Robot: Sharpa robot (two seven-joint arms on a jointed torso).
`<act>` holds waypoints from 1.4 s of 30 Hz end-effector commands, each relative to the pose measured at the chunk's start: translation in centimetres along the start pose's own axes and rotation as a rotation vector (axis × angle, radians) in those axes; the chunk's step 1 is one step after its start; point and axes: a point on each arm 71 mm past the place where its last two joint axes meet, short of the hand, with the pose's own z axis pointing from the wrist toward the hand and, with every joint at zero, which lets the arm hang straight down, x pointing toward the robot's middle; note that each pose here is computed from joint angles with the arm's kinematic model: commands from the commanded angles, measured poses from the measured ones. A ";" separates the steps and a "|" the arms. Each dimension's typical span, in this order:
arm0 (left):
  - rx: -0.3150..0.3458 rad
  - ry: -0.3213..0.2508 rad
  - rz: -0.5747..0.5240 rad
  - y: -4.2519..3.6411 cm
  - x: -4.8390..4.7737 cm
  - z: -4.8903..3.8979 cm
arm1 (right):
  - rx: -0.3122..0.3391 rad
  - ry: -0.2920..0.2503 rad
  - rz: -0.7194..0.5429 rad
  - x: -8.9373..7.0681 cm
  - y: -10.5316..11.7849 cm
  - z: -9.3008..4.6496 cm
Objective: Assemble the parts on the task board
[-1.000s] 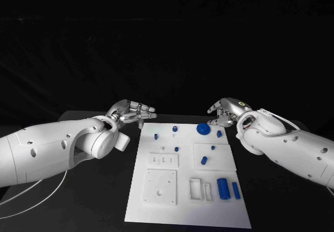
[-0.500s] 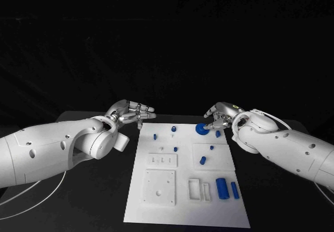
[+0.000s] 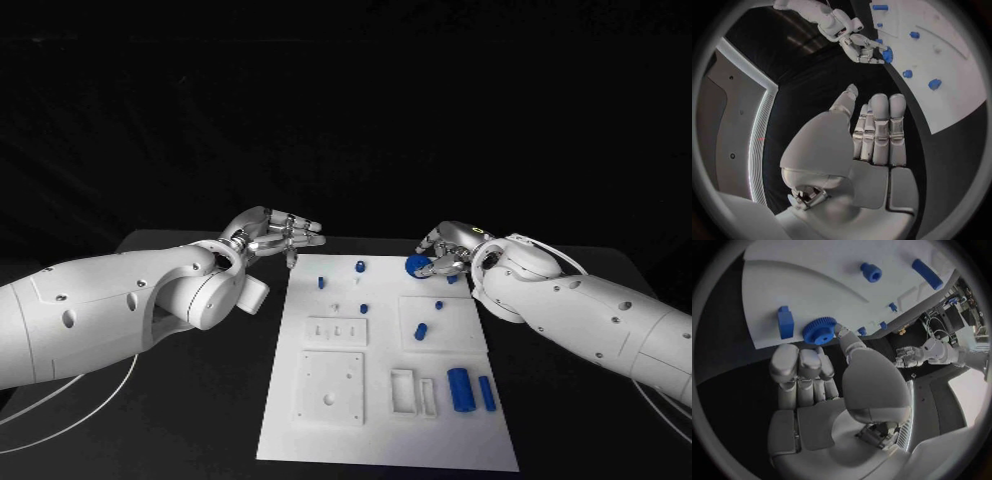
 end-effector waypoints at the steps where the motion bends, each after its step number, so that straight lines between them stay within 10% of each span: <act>1: 0.017 0.022 0.001 -0.28 0.26 0.08 | 0.006 0.018 -0.009 0.2 -0.1 0.0; 30: 0.004 0.022 0.002 -0.14 0.16 0.12 | 0.022 0.036 -0.024 0.6 -0.5 -0.2; 42: 0.006 0.022 0.006 -0.12 0.03 -0.02 | -0.035 -0.101 -0.070 -0.1 1.3 -0.5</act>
